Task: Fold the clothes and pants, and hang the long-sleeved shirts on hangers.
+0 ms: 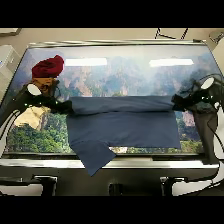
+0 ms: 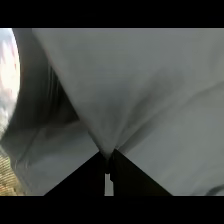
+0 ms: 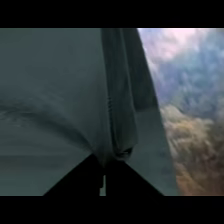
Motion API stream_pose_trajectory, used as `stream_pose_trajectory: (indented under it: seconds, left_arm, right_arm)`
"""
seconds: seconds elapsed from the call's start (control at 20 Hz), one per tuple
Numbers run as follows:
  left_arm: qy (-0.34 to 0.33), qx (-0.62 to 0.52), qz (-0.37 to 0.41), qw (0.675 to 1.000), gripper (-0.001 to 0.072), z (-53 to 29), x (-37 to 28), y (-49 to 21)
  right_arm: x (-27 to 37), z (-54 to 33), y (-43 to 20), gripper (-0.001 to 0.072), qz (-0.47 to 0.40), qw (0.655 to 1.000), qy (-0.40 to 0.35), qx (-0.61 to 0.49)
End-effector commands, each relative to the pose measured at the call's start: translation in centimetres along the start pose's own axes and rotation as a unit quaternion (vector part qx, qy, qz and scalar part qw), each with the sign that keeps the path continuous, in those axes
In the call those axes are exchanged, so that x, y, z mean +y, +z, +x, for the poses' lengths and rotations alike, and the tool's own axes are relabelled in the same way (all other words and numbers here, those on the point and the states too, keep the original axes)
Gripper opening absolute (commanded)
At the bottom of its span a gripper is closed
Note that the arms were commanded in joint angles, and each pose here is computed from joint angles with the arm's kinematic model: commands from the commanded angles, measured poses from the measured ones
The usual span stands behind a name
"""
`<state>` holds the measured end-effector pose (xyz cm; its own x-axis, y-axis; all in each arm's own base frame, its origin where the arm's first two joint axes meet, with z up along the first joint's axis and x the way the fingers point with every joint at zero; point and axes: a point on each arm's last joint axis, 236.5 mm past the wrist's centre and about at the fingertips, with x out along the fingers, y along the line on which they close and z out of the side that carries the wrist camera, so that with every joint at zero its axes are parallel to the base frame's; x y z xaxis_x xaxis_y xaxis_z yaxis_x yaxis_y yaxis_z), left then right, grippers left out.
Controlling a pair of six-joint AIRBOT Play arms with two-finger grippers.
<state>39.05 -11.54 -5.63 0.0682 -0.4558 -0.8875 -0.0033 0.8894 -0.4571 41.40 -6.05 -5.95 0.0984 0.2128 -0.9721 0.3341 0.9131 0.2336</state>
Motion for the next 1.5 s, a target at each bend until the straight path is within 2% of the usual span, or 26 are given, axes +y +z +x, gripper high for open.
stream_pose_trajectory:
  seconds: [0.0, 0.45, 0.65, 0.95, 1.0, 1.05, 1.1, 1.15, 1.2, 1.25, 1.3, 1.35, 1.4, 1.45]
  left_arm:
    - [0.005, 0.076, -0.011, 0.997, 0.0030, 1.5, 1.1, -4.4]
    - [0.041, 0.054, -0.005, 0.998, 0.0030, 1.7, 2.7, -3.4]
    - [0.065, 0.054, -0.011, 0.996, 0.0030, 0.7, 5.0, -3.3]
    - [0.061, 0.056, -0.015, 0.996, 0.0030, 1.2, 4.7, -3.3]
    - [0.061, 0.059, -0.013, 0.996, 0.0030, 1.5, 4.5, -3.4]
    - [0.061, 0.061, -0.011, 0.996, 0.0033, 1.5, 4.4, -3.5]
    - [0.060, 0.067, -0.011, 0.996, 0.0090, 1.3, 4.4, -3.7]
    - [0.058, 0.076, -0.016, 0.995, 0.0233, 0.8, 4.5, -4.1]
    - [0.055, 0.087, -0.022, 0.994, 0.0397, -0.1, 4.8, -4.5]
    - [0.054, 0.096, -0.027, 0.994, 0.0406, -1.1, 5.4, -5.0]
    - [0.056, 0.106, -0.039, 0.992, 0.0406, -2.3, 6.3, -5.8]
    - [0.049, 0.122, -0.054, 0.990, 0.0418, -3.1, 6.7, -6.9]
    - [0.044, 0.139, -0.068, 0.987, 0.0554, -3.7, 7.1, -8.3]
    - [0.040, 0.148, -0.080, 0.985, 0.0595, -3.9, 7.4, -9.6]
  right_arm:
    - [-2.4, 1.3, -2.8, 0.0035, -0.008, 0.998, -0.042, 0.056]
    - [-2.9, 1.3, -3.4, 0.0036, -0.023, 0.996, -0.051, 0.071]
    - [-4.8, 0.9, -3.0, 0.0036, -0.033, 0.993, -0.091, 0.066]
    - [-3.5, 1.1, -3.4, 0.0036, -0.017, 0.995, -0.065, 0.072]
    - [-3.5, 1.1, -3.7, 0.0038, -0.015, 0.995, -0.065, 0.078]
    - [-3.5, 1.0, -3.9, 0.0082, -0.014, 0.994, -0.065, 0.083]
    - [-3.8, 0.8, -4.4, 0.0214, -0.015, 0.993, -0.071, 0.092]
    - [-4.2, 0.3, -4.9, 0.0319, -0.019, 0.991, -0.080, 0.103]
    - [-4.6, -0.4, -5.2, 0.0355, -0.018, 0.991, -0.084, 0.105]
    - [-4.9, -0.9, -5.4, 0.0416, -0.005, 0.991, -0.076, 0.106]
    - [-5.7, -1.6, -6.3, 0.0518, 0.013, 0.990, -0.069, 0.121]
    - [-6.9, -2.2, -7.5, 0.0576, 0.035, 0.987, -0.067, 0.145]
    - [-7.9, -2.6, -8.7, 0.0576, 0.062, 0.982, -0.064, 0.166]
    - [-8.6, -2.7, -10.0, 0.0576, 0.081, 0.978, -0.053, 0.183]
